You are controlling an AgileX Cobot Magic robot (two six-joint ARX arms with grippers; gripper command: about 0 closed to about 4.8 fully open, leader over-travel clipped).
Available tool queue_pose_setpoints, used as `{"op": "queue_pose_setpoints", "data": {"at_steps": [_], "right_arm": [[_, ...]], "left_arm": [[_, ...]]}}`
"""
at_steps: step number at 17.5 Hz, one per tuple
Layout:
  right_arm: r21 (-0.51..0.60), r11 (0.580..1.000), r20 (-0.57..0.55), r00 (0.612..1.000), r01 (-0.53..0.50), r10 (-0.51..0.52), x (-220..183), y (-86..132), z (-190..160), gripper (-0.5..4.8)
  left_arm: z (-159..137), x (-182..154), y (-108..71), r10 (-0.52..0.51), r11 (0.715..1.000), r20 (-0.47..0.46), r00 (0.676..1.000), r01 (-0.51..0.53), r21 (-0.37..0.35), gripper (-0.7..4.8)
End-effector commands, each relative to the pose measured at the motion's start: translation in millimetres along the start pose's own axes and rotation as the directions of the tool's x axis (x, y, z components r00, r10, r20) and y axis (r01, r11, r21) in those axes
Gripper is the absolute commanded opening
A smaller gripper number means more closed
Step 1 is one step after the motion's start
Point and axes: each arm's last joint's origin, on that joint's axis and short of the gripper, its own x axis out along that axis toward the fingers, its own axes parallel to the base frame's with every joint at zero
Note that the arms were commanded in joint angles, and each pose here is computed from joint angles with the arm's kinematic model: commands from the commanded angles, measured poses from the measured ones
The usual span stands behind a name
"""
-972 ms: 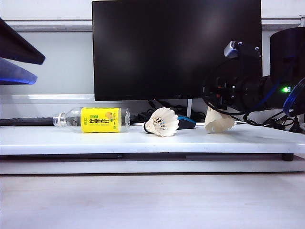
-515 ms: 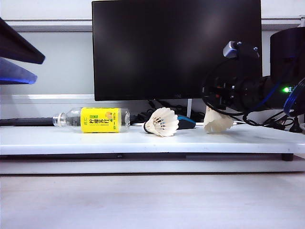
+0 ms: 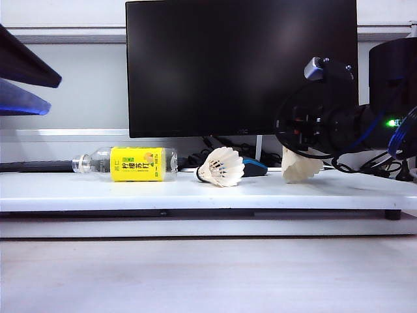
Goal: Stack the badminton balls on the table vertically.
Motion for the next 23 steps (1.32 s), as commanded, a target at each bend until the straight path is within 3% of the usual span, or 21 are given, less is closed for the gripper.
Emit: {"op": "queue_pose_setpoints", "data": {"at_steps": [1, 5, 8, 14, 19, 23], "right_arm": [[-0.002, 1.0, 0.008, 1.0, -0.004, 0.004, -0.1, 0.7, 2.0, 1.49], [-0.007, 1.0, 0.036, 0.999, 0.007, -0.006, -0.3, 0.6, 5.0, 1.38], [-0.008, 0.997, 0.078, 0.994, 0.08, -0.079, -0.5, -0.1, 8.3, 1.34], [0.037, 0.938, 0.14, 0.928, 0.344, -0.346, 1.5, 21.5, 8.5, 1.35], [0.025, 0.931, 0.088, 0.927, 0.364, -0.365, 4.7, 39.9, -10.9, 1.34], [-0.022, 0.927, 0.083, 0.925, 0.374, -0.371, 5.1, 42.7, -13.3, 1.34]], "left_arm": [[1.5, -0.2, -0.4, -0.003, 1.0, 0.007, 1.0, 0.003, 0.008, 1.92], [1.5, -0.1, -0.4, -0.002, 1.0, 0.006, 1.0, 0.002, 0.008, 1.92], [1.4, -0.1, -0.5, -0.007, 1.0, 0.005, 1.0, 0.007, 0.007, 1.92], [1.0, -0.1, -0.5, -0.009, 1.0, 0.0, 1.0, 0.009, 0.003, 1.92], [1.0, -0.1, -1.1, -0.028, 1.0, -0.003, 1.0, 0.028, 0.003, 1.92], [1.4, -0.2, -1.7, -0.047, 0.999, -0.002, 0.999, 0.047, 0.006, 1.92]]}}
